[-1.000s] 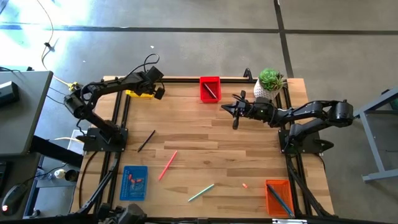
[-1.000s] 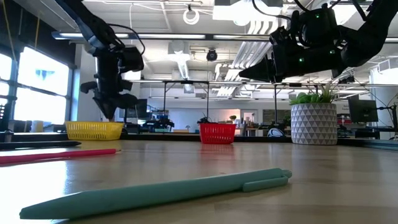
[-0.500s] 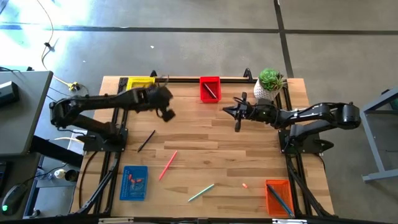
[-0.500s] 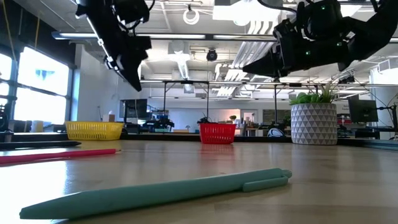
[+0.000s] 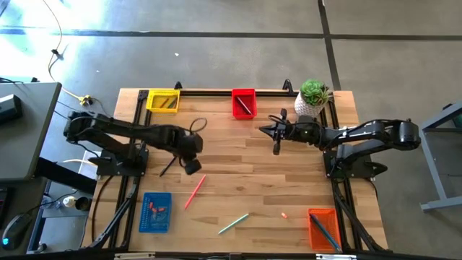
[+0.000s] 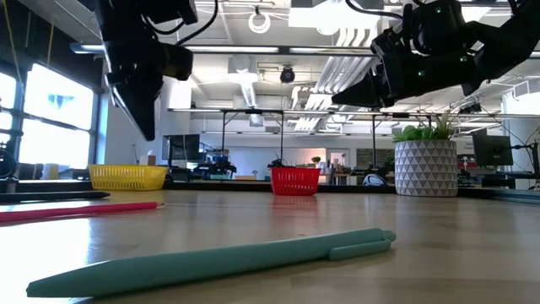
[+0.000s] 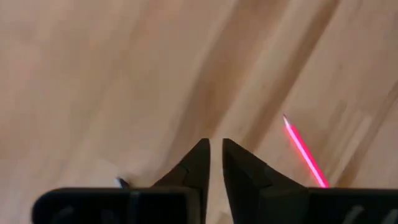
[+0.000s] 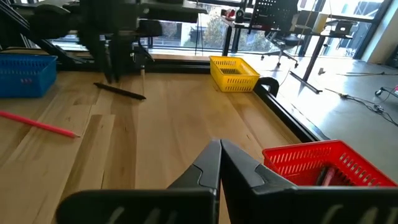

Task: Sort crayons/erasers/pens/pencils in bins
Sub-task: Put the black pen into the red bin

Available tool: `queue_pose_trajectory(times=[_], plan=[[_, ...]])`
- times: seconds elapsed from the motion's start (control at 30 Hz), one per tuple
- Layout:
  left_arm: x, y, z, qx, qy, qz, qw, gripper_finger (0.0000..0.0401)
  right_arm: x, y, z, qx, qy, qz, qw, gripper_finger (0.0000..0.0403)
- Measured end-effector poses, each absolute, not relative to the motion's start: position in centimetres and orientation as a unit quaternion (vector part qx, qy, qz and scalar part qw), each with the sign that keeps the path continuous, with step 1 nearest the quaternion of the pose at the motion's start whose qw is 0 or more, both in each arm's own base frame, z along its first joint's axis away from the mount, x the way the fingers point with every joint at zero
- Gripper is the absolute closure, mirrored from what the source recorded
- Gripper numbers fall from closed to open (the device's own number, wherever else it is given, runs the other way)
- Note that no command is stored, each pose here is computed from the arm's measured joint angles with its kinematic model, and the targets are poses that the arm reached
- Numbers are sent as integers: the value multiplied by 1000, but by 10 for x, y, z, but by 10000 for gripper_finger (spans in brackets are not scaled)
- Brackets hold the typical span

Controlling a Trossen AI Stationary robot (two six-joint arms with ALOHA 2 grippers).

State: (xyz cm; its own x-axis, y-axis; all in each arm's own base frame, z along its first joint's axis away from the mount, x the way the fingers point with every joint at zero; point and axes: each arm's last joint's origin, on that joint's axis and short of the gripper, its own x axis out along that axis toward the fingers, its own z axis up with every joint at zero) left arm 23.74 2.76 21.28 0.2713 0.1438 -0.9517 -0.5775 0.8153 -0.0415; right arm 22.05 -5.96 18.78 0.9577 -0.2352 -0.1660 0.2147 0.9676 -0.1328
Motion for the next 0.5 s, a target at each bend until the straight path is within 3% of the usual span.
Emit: queue_pose_trajectory(times=[0.33,0.5], plan=[[259,-4,175,-220,610,209,732,287,220,-60,187,-65,98,-113,987,403],[246,5,164,-175,656,297,671,269,220,-60,186,-65,100,-113,986,403]])
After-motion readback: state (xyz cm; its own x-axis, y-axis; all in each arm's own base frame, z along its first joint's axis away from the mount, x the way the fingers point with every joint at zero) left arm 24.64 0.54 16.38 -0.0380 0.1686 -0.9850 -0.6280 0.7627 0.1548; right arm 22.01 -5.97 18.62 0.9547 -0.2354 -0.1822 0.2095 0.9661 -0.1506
